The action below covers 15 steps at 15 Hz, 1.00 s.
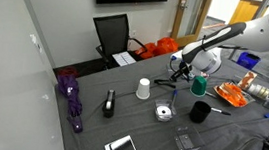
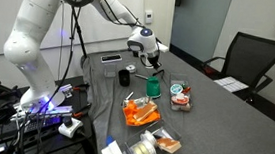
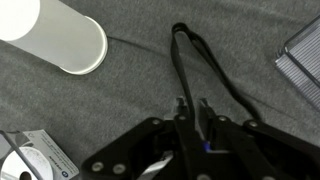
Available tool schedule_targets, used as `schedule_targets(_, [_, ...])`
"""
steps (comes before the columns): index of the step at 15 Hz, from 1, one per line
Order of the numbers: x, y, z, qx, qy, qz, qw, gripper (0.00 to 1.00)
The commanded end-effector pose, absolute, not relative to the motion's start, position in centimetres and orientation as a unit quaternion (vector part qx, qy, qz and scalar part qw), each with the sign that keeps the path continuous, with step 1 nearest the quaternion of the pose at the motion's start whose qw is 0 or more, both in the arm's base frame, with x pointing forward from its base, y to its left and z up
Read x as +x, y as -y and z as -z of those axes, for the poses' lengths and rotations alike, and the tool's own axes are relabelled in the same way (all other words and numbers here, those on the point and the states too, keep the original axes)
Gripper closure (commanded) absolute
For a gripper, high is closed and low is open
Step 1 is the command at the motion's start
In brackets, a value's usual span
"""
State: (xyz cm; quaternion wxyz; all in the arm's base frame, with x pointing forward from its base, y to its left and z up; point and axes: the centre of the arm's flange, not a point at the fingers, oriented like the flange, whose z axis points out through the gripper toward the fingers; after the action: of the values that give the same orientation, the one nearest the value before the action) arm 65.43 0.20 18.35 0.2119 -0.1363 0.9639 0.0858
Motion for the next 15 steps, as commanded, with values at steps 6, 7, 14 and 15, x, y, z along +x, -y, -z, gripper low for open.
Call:
schedule_targets(6, [62.8,-3.6,-21.7,-0.233,-0.94,-0.08,0.236,0.15])
schedule_targets(7, [62.1,-4.3,-22.5,-0.258,-0.934,-0.078,0.235,0.09])
schedule_targets(14, [59.2,-8.1,-23.1,-0.391,-0.896,-0.083,0.194,0.0])
schedule_targets(15, [59.0,-8.4,-22.7,-0.41,-0.889,-0.085,0.187,0.0])
